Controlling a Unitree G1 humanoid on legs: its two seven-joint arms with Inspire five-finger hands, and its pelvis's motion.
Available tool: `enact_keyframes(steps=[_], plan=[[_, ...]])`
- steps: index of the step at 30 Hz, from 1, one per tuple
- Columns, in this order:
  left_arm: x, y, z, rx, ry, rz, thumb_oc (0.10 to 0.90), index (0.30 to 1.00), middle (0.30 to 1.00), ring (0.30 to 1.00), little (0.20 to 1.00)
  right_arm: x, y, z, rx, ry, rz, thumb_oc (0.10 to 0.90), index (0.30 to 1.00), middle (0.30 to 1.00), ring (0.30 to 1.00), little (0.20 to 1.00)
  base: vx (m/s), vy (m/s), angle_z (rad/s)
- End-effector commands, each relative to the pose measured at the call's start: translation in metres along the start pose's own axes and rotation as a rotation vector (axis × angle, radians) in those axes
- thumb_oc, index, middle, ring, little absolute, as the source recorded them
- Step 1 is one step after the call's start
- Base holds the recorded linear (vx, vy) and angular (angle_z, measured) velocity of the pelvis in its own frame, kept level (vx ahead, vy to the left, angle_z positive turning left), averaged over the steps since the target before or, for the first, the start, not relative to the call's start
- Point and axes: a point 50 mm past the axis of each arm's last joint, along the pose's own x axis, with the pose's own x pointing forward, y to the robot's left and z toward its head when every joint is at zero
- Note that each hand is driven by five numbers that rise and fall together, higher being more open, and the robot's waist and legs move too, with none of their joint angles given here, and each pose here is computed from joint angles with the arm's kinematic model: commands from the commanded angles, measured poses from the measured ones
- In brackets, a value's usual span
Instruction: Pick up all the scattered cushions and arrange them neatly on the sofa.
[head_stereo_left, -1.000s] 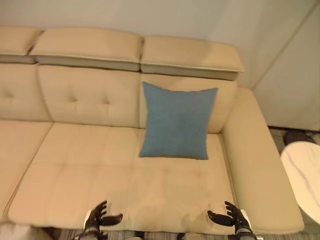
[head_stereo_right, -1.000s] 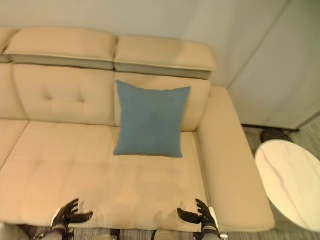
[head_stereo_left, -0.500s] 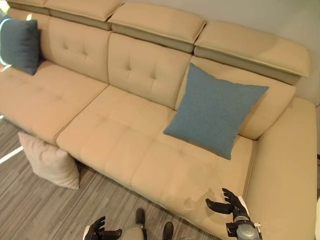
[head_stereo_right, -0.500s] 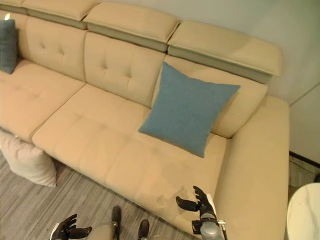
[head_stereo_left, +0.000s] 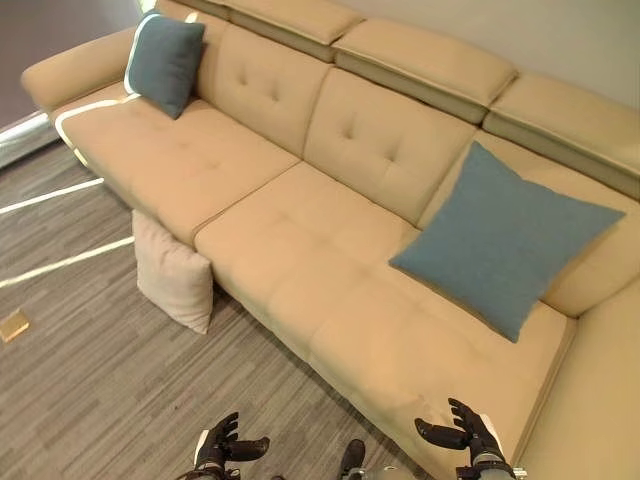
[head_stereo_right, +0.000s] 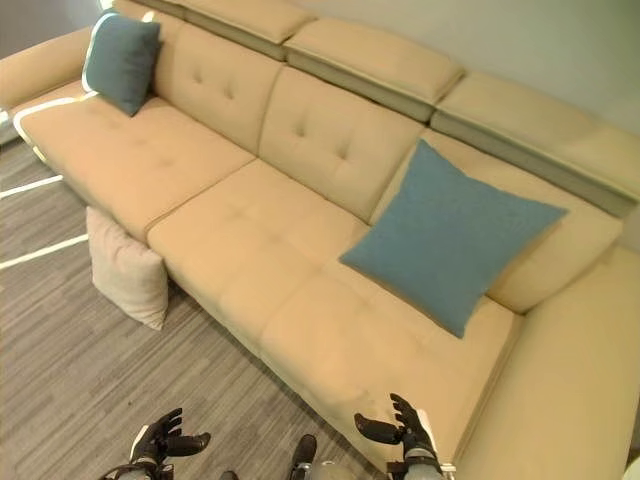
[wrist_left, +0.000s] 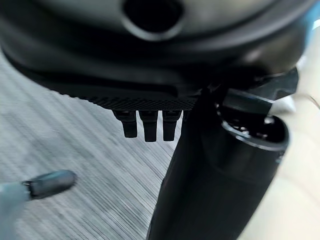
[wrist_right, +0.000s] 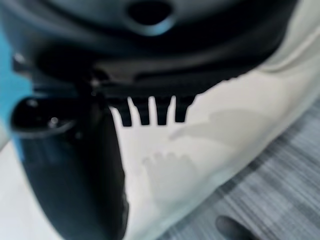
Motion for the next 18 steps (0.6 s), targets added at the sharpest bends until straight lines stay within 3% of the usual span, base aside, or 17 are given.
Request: enact_keyframes(steps=[1,18], plan=[[0.002,0.030,0.012,0.040,-0.062,0.084,0.800,0.900,0.900,0.900,0.900,0.010,0.002,0.050,0.005,-0.197,0.003,0.800,0.900,0.900,0.900,0.900,-0.10,0.053,0.35],[0.000,0.026,-0.005,0.027,0.019,0.101,0.800,0.900,0.900,0.900,0.900,0.012,0.003,0.047,-0.004,-0.182,0.016,0.800,0.900,0.900,0.900,0.900,-0.02,-0.007,1.09]])
